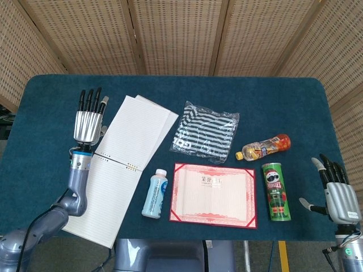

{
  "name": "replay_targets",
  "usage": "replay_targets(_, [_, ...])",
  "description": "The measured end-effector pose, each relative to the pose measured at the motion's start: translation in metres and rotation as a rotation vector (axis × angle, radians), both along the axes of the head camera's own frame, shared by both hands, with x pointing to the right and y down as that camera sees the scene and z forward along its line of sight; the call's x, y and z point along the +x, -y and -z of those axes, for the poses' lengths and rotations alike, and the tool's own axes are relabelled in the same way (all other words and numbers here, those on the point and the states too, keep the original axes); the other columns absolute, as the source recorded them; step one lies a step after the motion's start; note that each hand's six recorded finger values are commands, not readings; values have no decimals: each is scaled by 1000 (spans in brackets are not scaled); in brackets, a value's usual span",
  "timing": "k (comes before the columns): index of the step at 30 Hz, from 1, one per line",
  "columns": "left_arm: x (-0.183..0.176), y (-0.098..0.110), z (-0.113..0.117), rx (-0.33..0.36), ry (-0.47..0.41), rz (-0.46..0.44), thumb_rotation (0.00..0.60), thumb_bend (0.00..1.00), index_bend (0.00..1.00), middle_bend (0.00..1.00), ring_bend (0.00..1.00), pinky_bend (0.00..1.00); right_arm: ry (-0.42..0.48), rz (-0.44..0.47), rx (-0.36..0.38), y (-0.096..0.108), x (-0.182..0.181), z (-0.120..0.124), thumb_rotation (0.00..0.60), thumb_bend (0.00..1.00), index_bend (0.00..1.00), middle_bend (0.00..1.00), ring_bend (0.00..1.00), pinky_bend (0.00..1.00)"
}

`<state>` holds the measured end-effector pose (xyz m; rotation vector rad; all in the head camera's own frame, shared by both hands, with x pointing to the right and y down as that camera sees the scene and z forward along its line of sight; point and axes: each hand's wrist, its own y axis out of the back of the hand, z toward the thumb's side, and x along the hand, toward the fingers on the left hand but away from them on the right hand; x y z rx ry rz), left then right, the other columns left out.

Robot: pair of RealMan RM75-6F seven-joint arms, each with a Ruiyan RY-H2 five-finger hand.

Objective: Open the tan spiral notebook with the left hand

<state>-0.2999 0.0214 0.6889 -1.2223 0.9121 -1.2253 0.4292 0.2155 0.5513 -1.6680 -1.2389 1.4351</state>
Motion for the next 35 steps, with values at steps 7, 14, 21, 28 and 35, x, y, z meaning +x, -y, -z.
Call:
replay_targets(7, [-14, -27, 20, -69, -130, 24, 600, 0, 34, 0, 0, 0, -10, 1, -3, -1, 0, 0, 600, 42, 30, 0, 0, 0])
replay_targets(14, [-39, -75, 49, -229, -214, 85, 600, 0, 16, 0, 0, 0, -21, 4, -6, -3, 0, 0, 600, 42, 30, 0, 0, 0])
replay_targets(21, [-93, -144, 70, -387, -176, 171, 600, 0, 16, 0, 0, 0, -26, 6, -11, -3, 0, -1, 600, 42, 30, 0, 0, 0])
replay_targets(28, [-114, -184, 83, -408, -165, 212, 600, 0, 17, 0, 0, 0, -34, 10, -15, -3, -1, -1, 600, 40, 30, 0, 0, 0])
replay_targets(35, [-125, -192, 87, -384, -158, 231, 600, 0, 16, 0, 0, 0, -37, 9, -22, -3, -1, -3, 600, 41, 30, 0, 0, 0])
